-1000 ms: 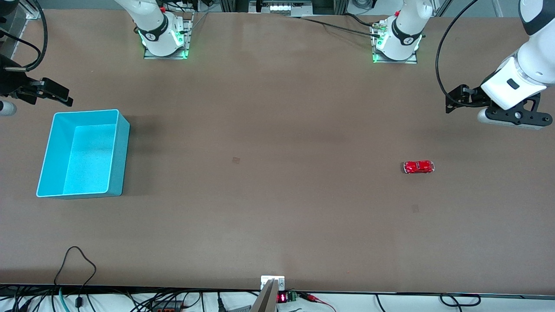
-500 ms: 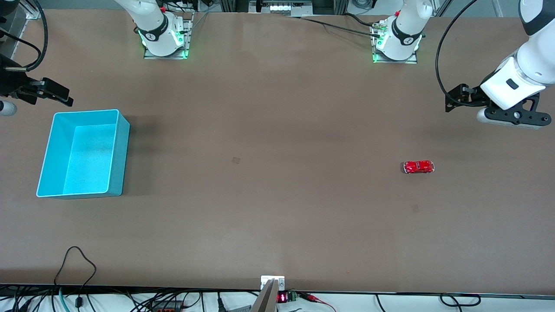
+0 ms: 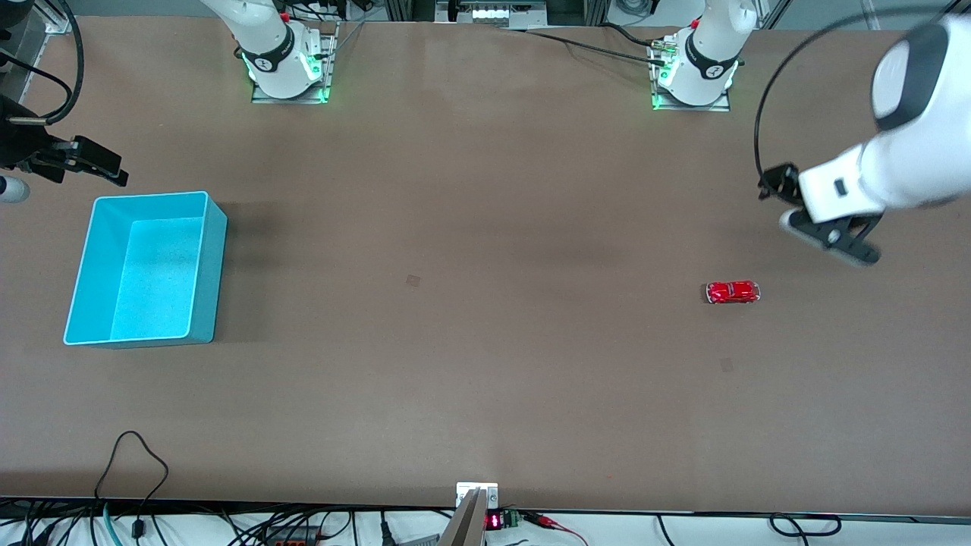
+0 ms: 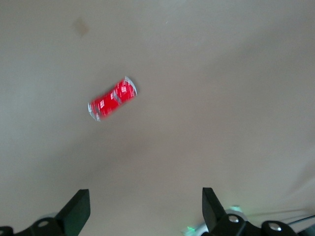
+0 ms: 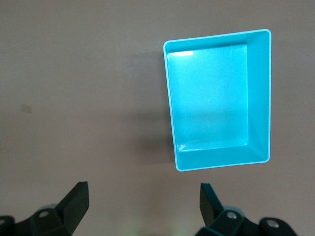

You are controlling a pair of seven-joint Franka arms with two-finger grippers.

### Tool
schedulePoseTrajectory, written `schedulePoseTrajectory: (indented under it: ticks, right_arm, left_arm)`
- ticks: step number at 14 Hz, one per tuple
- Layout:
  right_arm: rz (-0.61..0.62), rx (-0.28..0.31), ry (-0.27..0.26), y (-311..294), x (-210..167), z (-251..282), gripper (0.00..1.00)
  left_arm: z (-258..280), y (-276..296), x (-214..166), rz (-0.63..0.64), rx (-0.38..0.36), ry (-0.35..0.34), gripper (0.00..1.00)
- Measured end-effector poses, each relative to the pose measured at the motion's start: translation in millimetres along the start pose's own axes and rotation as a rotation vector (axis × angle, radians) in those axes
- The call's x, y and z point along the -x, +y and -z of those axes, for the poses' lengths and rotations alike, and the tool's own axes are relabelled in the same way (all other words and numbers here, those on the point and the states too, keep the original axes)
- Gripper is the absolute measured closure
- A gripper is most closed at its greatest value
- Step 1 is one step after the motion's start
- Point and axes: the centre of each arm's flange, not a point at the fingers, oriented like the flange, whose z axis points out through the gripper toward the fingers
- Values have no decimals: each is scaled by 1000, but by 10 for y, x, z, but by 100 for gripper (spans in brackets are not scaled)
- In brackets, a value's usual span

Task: Wind red beetle toy and store in blue box
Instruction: 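Move the left gripper down over the red toy car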

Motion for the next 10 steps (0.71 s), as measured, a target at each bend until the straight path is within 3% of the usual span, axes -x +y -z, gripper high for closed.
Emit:
schedulePoseTrajectory:
  ticks: [6,10]
  right_arm:
    - [0,0,0,-1,0,0,0]
    - [0,0,0,-1,0,0,0]
  left_arm:
    - [-651,-545,-348,-525,-48,58,0]
    - [-1262,-822,-448,-755,-88,31,0]
